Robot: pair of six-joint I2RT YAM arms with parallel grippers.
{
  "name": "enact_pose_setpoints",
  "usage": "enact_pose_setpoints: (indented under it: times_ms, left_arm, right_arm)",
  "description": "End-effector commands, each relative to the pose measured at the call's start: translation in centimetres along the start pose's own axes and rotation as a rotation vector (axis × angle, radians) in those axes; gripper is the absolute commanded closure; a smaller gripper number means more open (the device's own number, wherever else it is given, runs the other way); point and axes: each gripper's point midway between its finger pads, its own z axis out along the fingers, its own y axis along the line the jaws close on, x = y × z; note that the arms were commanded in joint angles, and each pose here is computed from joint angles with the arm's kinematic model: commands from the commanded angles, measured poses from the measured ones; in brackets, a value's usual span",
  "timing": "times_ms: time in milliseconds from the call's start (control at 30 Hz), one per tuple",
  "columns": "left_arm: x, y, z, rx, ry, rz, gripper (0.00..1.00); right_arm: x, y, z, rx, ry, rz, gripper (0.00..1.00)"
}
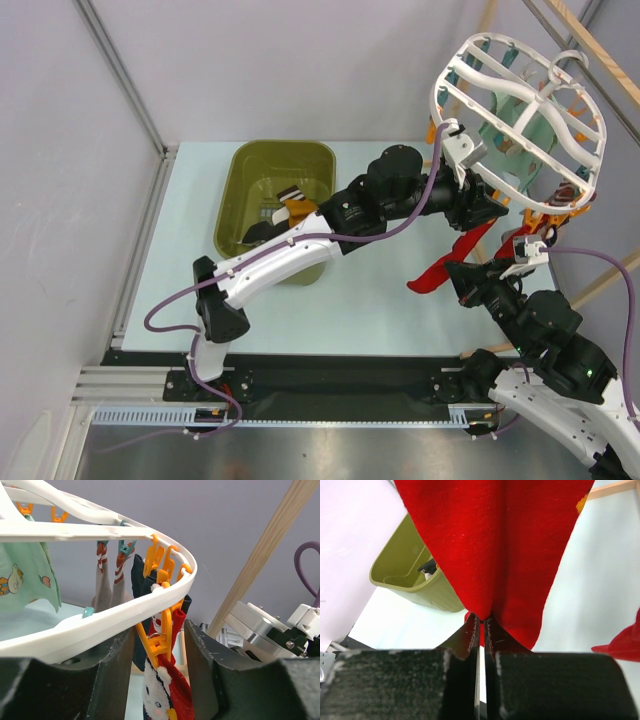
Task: Remove the socks clipped to the hanger
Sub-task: Remove the sock from the hanger.
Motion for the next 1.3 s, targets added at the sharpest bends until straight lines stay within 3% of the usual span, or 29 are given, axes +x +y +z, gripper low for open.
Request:
enact_pose_setpoints:
  times_ms: [0,267,600,733,767,967,1067,1267]
  left_arm:
    - [-2.9,-0.1,0.1,-0.004,-0.084,0.016,0.52]
    - [-3.1,-0.5,0.2,-0.053,-0.087,0.059,0.45]
    - [-2.7,0.4,0.5,-0.1,-0.084,0.058,0.49]
    - [-2.6,0.0,0.9,-0.077,-0.086,0.056,0.58]
    - [-2.5,-0.4,0.9,-0.061,-0.086,0.06,0.67]
    - [-3.5,-1.2,0.7,-0.038,-0.109,0.08,0.94]
    - [-3.9,-1.5,0.5,-0.03,-0.117,0.08,1.0]
    - [-4.5,-1.9,0.1,-0.017,-0.127,0.076,1.0]
  right_arm:
    - [-1.2,0.7,-0.1,-0.025,-0.04,0.029,1.0]
    - [-1.3,0.9,0.1,-0.023,-0.033,0.033,1.0]
    - [-1.2,0.9,0.1,-0.023,-0.03,0.045,1.0]
    - [-1.1,0.8,0.2,-0.017,-0.028,0.043,1.0]
    - [-0.9,0.8,0.2,-0.017,-0.025,0.043,1.0]
    - [-0.7,0.6,0.1,-0.011,-0.023,0.046,1.0]
    - [-0.5,0.3,0.0,-0.003,-0.021,0.045,1.0]
    - [-0.2,-0.4,-0.4,0.018,-0.017,0.047,1.0]
